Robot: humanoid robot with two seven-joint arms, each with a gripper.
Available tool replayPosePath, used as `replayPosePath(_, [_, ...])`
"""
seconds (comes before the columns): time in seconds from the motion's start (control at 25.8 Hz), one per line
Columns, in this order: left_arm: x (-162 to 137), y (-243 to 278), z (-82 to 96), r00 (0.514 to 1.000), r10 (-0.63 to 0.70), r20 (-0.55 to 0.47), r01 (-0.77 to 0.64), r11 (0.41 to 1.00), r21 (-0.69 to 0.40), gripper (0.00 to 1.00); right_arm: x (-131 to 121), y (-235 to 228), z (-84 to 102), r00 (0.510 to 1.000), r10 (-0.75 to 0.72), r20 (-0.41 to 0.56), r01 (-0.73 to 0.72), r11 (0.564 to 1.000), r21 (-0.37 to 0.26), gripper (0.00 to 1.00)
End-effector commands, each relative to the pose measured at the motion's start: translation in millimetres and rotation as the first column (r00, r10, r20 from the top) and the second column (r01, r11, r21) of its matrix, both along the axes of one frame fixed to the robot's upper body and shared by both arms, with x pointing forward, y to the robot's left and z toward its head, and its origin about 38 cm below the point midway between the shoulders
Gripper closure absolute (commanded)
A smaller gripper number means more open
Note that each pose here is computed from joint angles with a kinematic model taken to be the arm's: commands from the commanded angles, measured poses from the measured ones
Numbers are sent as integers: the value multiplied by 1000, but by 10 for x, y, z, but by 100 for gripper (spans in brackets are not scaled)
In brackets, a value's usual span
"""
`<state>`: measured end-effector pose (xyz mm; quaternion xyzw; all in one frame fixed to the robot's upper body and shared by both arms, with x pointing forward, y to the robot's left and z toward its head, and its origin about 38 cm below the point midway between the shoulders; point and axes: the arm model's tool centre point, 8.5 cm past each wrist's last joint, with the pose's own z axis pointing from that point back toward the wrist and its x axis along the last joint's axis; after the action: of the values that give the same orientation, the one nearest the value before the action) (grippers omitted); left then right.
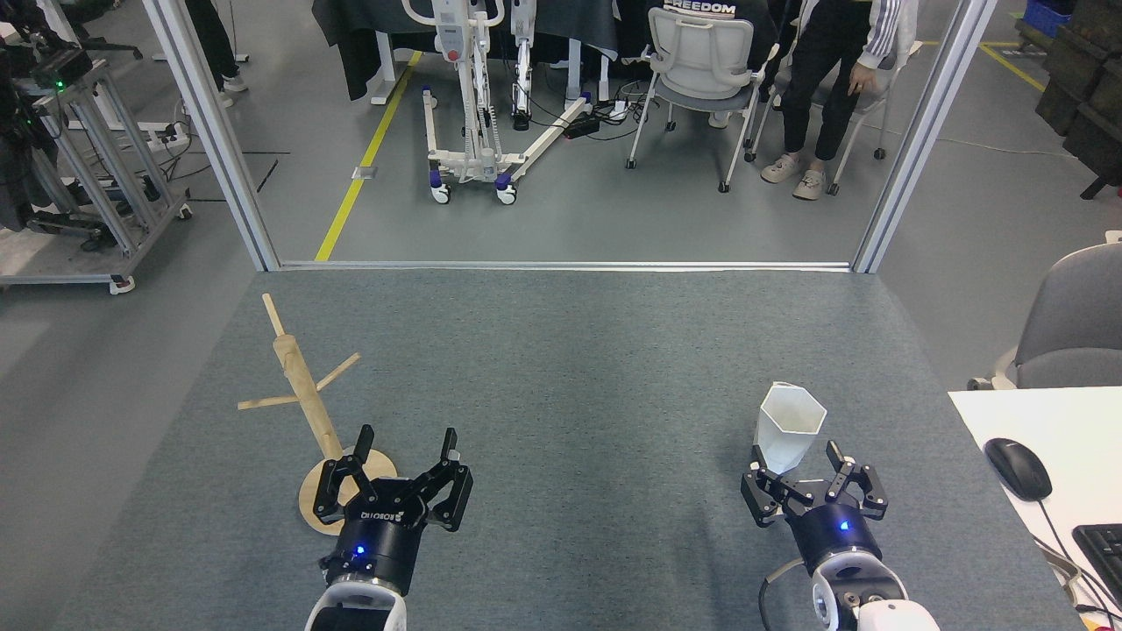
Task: Hang cup on storage rack
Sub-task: 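Move the right gripper down around the white hexagonal cup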
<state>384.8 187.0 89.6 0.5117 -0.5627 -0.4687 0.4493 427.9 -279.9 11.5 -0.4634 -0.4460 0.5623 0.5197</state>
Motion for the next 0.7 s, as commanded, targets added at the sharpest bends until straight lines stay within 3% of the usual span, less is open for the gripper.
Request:
replayPosePath(0.0, [1, 17, -1, 1000, 2, 0, -2, 1000, 4, 0, 90, -81, -29, 1000, 3, -26, -3, 1000, 1, 0])
replayPosePath(0.66, [-4, 12, -1, 1000, 1, 0, -1, 1000, 4, 0, 483, -174, -2, 996, -15, -88, 12, 999, -36, 1])
